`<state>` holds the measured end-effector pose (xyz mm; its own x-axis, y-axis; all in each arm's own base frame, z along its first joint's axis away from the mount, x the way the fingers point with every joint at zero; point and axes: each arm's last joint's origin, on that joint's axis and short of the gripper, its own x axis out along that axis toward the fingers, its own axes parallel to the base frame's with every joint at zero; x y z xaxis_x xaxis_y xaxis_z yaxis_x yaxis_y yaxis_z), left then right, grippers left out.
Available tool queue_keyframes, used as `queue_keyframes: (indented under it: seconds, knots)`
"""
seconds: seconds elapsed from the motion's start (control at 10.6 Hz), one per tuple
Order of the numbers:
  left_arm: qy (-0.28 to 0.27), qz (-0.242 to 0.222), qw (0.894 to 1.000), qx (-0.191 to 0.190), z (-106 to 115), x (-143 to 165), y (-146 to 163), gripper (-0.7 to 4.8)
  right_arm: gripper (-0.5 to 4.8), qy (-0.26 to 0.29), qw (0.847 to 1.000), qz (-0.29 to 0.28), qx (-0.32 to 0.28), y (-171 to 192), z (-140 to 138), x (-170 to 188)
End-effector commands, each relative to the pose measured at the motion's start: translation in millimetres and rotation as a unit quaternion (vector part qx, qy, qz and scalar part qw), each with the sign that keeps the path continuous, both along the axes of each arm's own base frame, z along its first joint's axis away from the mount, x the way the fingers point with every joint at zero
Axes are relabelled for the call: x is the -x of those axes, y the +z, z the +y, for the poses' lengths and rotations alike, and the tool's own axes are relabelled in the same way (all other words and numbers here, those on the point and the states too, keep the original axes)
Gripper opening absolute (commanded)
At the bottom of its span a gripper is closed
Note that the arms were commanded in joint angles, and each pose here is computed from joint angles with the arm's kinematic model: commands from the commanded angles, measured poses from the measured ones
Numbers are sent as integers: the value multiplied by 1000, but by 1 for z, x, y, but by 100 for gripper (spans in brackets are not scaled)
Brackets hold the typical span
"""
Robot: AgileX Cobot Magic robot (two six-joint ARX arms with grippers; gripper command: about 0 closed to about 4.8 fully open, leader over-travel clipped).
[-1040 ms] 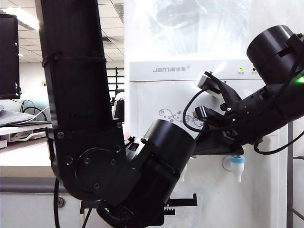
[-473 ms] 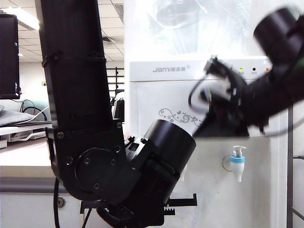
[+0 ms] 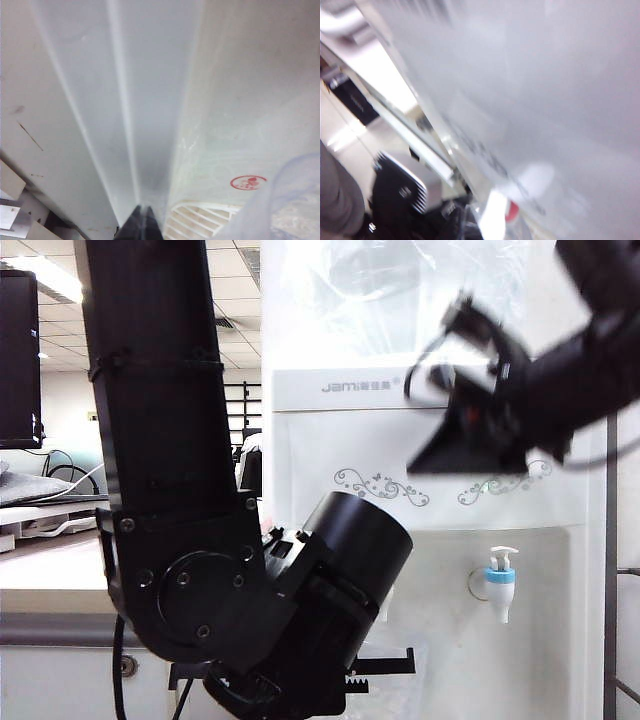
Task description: Pick up the plastic mug from the left desk, go to the hot water outlet of the water dispenser, press the vertical switch to get some water, then put the mug back on the desk.
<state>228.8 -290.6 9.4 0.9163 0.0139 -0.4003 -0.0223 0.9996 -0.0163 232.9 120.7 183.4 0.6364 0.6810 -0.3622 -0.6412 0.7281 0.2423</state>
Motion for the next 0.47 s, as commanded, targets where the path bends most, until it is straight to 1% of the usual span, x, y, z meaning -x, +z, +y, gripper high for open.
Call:
queue_keyframes:
  seconds: [0.09, 0.28, 0.47]
  knots:
    - [2, -10, 1000, 12, -2, -1, 4, 3, -5, 9, 999, -37, -23, 21, -3, 7]
    - [2, -10, 1000, 12, -2, -1, 4, 3, -5, 10, 997, -65, -36, 36, -6, 14]
    - [2, -10, 1000, 12, -2, -1, 4, 3, -5, 9, 992, -115, -59, 61, -12, 27]
